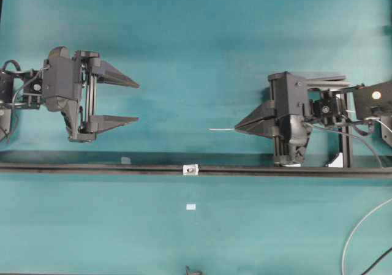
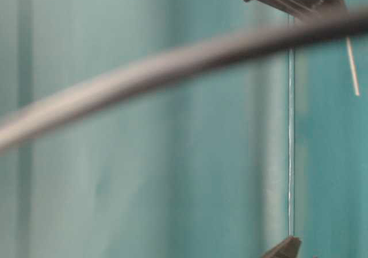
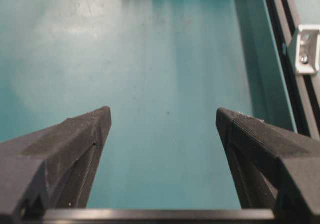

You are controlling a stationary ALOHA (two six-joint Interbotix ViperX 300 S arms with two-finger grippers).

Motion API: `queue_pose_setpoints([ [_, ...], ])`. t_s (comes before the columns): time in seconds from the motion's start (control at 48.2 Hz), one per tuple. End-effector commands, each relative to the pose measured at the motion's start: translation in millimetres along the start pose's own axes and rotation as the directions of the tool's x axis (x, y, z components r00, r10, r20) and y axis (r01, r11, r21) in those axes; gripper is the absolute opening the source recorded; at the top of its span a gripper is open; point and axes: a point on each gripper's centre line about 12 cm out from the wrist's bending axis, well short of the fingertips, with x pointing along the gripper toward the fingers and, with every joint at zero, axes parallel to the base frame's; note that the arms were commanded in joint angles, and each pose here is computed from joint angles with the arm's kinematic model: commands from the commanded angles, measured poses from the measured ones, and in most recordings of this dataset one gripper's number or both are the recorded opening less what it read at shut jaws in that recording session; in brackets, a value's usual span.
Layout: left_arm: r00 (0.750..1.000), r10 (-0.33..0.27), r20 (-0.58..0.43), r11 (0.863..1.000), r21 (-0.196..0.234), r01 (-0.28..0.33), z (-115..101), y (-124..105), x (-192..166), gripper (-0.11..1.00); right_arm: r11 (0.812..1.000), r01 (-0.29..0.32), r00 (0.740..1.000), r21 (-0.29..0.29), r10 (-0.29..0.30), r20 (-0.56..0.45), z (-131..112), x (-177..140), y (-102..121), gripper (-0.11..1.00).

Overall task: Insert the wire through the hole in the metal fitting marked with a red label.
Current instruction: 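Pull the wire out of the clamp and swing it toward the rail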

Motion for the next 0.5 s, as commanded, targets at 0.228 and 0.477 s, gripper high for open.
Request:
queue_pose_setpoints([
  [0.228, 0.998, -0.003, 0.069, 1.000, -0.017, 0.005, 22.4, -2.1, -5.3, 0.86, 1.000, -0.024, 0.997, 0.000, 0.024, 0.079, 14.1, -19.8, 4.6, -0.01],
  [0.477, 0.995, -0.064, 0.074, 0.997, -0.027, 0.066, 24.0, -21.0, -6.1, 0.85, 0.997, -0.079, 0.985, 0.020, 0.075, 0.157, 9.6, -23.2, 16.4, -0.01],
])
